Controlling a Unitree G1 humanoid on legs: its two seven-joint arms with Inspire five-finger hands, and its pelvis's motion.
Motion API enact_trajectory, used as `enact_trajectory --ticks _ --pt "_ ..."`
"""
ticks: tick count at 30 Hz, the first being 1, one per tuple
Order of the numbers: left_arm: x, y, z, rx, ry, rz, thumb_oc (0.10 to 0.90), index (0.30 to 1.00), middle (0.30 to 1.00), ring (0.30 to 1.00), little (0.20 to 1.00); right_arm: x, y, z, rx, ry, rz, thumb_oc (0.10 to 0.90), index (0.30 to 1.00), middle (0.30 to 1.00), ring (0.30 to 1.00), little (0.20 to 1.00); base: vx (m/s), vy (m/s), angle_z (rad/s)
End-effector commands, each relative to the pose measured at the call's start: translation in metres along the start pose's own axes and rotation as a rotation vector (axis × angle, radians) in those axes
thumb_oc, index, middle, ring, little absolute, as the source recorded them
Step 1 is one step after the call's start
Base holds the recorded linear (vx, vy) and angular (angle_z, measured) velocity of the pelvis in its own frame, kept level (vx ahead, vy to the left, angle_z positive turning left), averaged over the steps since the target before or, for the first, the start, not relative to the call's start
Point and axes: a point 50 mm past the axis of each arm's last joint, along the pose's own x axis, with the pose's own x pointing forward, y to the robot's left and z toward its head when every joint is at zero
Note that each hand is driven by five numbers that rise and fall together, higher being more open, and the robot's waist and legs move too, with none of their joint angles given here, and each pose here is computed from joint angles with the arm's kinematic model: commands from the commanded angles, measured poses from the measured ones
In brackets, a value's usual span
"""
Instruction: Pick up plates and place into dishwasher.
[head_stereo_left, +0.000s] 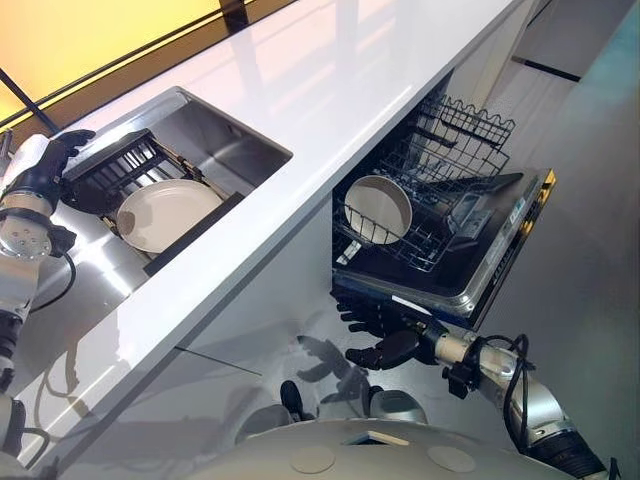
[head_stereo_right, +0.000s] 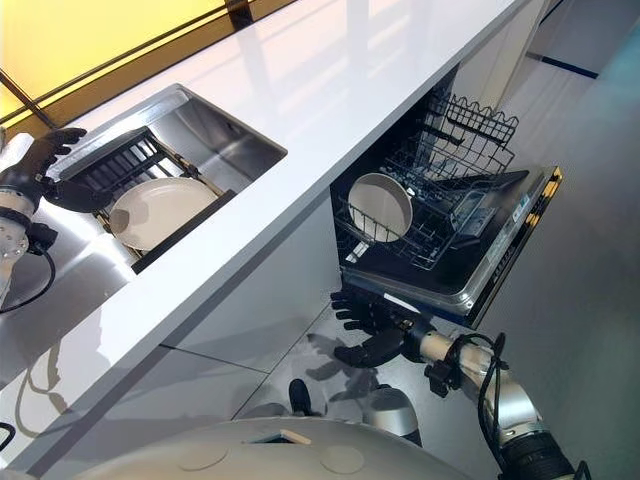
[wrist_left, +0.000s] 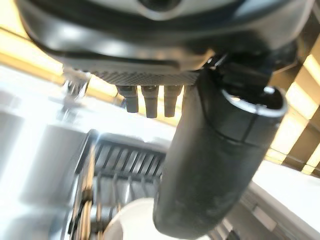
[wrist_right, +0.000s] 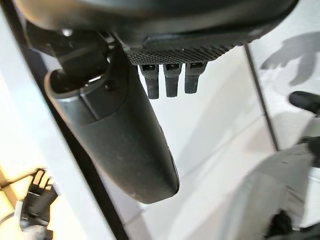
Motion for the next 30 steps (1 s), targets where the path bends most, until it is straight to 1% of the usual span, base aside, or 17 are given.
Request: enact_trajectory --ticks 1,3,9,16,22,25,30 --pt "0.011 0.073 0.041 -0.093 -0.112 0.230 0.800 0.900 0.900 0.900 0.900 0.005 -0.006 0.041 -0.171 -0.166 -0.034 0.800 0.900 0.900 0.900 0.900 0.03 0.093 0.03" --pt "0.013 0.072 0.042 -0.107 -0.108 0.225 0.800 0.900 0.900 0.900 0.900 0.007 -0.004 0.040 -0.196 -0.171 -0.053 0.800 0.900 0.900 0.900 0.900 0.03 0.094 0.02" --pt "0.021 0.073 0.052 -0.126 -0.117 0.219 0.800 0.900 0.900 0.900 0.900 0.012 0.003 0.038 -0.190 -0.186 -0.071 0.800 0.900 0.900 0.900 0.900 0.04 0.078 -0.02" --pt "0.027 0.084 0.066 -0.120 -0.114 0.249 0.800 0.900 0.900 0.900 0.900 0.014 0.006 0.035 -0.204 -0.181 -0.088 0.800 0.900 0.900 0.900 0.900 0.02 0.039 -0.02" --pt "0.030 0.092 0.075 -0.154 -0.104 0.258 0.800 0.900 0.900 0.900 0.900 0.013 0.003 0.033 -0.205 -0.166 -0.117 0.800 0.900 0.900 0.900 0.900 0.00 -0.001 -0.01" --pt "0.031 0.092 0.077 -0.165 -0.099 0.242 0.800 0.900 0.900 0.900 0.900 0.012 0.002 0.033 -0.211 -0.165 -0.125 0.800 0.900 0.900 0.900 0.900 0.00 -0.004 -0.03" --pt "0.036 0.085 0.073 -0.154 -0.010 0.101 0.800 0.900 0.900 0.900 0.900 0.011 -0.002 0.035 -0.215 -0.179 -0.162 0.800 0.900 0.900 0.900 0.900 -0.03 -0.020 -0.04"
